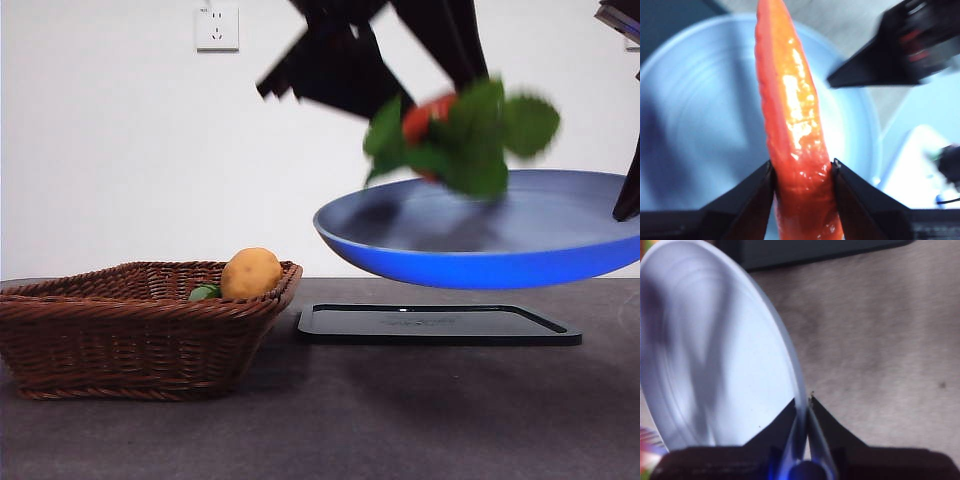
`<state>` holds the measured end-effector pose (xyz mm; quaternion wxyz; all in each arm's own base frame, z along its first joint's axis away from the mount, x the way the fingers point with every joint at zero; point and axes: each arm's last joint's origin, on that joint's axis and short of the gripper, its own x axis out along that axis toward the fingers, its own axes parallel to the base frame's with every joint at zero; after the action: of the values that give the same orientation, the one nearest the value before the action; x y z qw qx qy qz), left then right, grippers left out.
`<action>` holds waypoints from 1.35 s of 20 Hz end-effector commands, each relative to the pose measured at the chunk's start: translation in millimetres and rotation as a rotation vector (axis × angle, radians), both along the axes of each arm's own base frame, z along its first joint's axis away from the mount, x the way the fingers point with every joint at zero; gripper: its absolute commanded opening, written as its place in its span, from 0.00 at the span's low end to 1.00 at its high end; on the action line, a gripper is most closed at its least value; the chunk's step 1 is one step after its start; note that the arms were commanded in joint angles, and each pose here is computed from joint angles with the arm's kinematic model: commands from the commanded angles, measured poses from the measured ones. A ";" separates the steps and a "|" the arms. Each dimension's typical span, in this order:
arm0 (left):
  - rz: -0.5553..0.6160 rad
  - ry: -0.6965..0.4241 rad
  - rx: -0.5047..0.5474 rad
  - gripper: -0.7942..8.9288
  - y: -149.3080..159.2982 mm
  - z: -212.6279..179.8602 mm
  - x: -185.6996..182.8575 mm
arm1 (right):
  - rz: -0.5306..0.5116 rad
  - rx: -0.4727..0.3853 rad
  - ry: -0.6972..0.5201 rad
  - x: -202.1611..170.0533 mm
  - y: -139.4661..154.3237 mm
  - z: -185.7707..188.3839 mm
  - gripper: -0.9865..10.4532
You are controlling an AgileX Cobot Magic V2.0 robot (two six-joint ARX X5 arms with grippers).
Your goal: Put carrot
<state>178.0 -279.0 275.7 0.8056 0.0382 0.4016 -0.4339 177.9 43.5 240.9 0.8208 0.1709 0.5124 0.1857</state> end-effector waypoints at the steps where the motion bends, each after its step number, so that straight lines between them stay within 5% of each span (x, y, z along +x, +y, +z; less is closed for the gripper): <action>1: -0.024 0.005 0.045 0.24 -12.5 -15.6 2.6 | -0.001 0.015 -0.009 2.8 1.2 3.1 0.09; 6: -0.061 0.012 0.113 0.24 -14.0 -27.1 3.0 | -0.012 0.019 0.005 2.2 1.1 2.7 0.09; 10: -0.057 0.017 0.110 0.41 -14.1 -27.1 3.0 | -0.012 0.019 0.007 2.1 1.1 2.6 0.09; 12: -0.053 0.023 0.104 0.41 -13.6 -25.5 2.9 | -0.015 0.019 0.012 1.9 1.1 2.4 0.09; 17: -0.007 -0.038 0.041 0.41 19.2 34.0 0.1 | -0.041 0.001 0.117 10.6 -1.8 -9.1 0.09; 27: 0.171 -0.220 0.031 0.41 127.5 113.0 -49.7 | -0.055 -0.013 0.079 156.2 5.6 -5.5 0.09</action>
<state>126.2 -147.5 388.0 0.8784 0.0555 0.3225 -0.3483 328.3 48.3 236.1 0.8044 0.1876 0.5430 0.1511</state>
